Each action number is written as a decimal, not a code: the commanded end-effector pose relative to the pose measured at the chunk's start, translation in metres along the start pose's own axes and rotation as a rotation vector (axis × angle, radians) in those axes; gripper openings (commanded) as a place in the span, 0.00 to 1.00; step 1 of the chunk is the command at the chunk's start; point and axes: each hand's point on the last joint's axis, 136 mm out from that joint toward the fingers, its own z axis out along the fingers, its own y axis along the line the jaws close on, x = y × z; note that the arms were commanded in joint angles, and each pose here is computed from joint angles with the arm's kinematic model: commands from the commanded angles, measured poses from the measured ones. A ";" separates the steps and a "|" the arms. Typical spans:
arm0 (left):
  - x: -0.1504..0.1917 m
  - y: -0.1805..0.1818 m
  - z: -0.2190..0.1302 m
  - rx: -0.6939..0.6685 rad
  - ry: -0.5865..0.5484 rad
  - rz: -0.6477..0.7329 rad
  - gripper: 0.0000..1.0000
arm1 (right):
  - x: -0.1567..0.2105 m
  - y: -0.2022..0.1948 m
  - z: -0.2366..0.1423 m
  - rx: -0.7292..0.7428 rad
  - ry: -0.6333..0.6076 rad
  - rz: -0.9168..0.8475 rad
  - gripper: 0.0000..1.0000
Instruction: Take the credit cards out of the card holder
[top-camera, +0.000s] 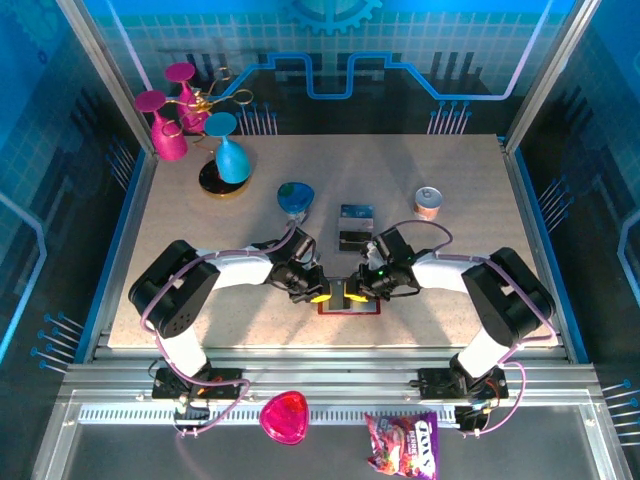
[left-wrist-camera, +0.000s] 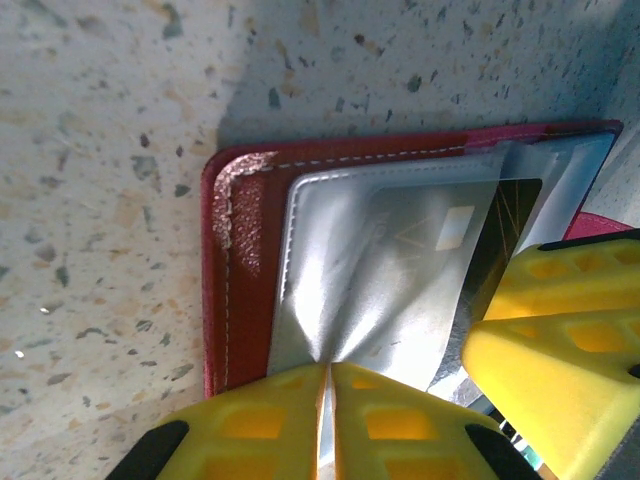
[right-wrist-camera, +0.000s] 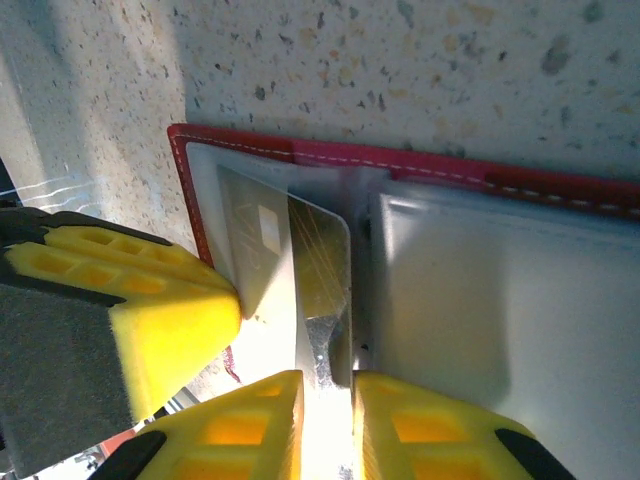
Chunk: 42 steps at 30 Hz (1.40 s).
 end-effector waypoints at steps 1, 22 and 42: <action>0.011 0.026 0.008 -0.073 0.031 -0.031 0.11 | -0.003 0.008 -0.006 -0.037 -0.012 -0.001 0.19; 0.011 0.026 0.008 -0.072 0.028 -0.032 0.11 | -0.003 -0.013 -0.022 0.066 -0.024 -0.017 0.09; 0.012 0.027 0.006 -0.062 0.022 -0.033 0.12 | -0.004 -0.021 -0.050 0.224 -0.029 -0.088 0.08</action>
